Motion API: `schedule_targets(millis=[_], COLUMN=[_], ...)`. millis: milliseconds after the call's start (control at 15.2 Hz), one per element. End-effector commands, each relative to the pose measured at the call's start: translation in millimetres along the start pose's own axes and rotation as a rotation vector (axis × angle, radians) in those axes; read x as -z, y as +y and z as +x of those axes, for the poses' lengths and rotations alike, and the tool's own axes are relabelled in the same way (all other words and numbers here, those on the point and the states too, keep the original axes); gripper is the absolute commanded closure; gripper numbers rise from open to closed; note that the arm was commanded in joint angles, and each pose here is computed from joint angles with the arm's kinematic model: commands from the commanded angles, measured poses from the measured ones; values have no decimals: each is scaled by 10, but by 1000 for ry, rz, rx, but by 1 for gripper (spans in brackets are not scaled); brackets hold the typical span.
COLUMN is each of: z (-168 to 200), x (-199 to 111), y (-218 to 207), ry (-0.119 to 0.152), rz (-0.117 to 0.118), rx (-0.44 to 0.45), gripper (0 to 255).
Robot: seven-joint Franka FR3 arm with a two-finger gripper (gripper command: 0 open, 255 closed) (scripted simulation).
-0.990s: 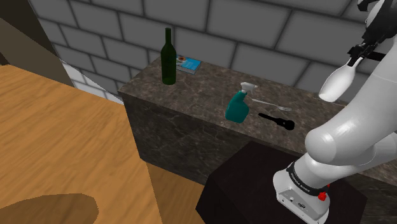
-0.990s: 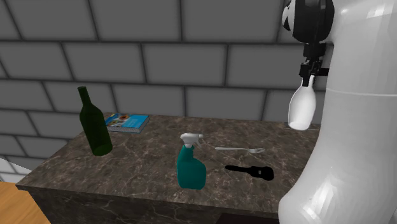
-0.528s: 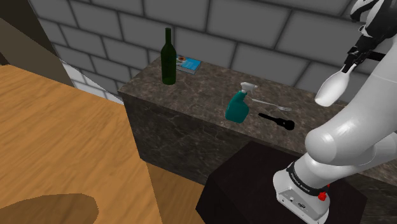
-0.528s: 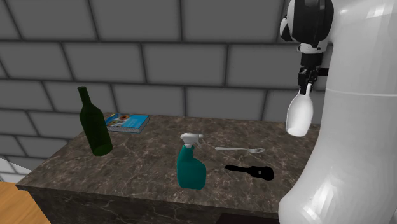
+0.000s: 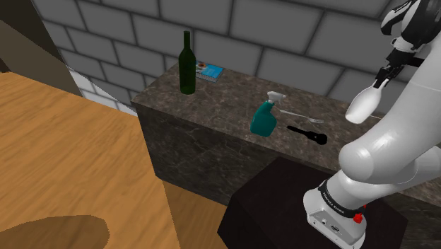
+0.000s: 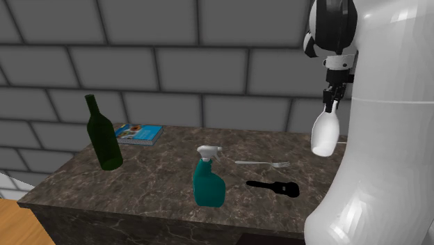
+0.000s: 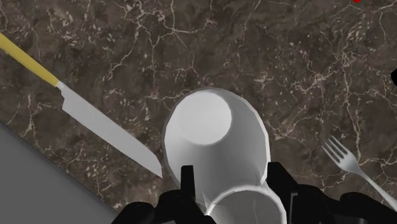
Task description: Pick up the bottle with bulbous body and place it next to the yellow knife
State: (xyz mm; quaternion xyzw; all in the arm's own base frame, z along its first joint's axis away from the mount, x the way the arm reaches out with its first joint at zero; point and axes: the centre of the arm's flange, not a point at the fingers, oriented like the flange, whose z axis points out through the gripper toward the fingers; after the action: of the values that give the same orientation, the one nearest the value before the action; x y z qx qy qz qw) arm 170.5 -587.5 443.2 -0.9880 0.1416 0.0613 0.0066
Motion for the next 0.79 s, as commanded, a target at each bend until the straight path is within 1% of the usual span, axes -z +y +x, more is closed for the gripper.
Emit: schedule_targets(millis=[0, 462, 528, 726], z=[9, 9, 9, 9], x=[-98, -98, -98, -98], y=[-14, -14, -14, -15], ry=[0, 0, 0, 0], rz=[-1, -1, -1, -1], rx=[0, 0, 0, 0], gripper=[255, 255, 0, 0])
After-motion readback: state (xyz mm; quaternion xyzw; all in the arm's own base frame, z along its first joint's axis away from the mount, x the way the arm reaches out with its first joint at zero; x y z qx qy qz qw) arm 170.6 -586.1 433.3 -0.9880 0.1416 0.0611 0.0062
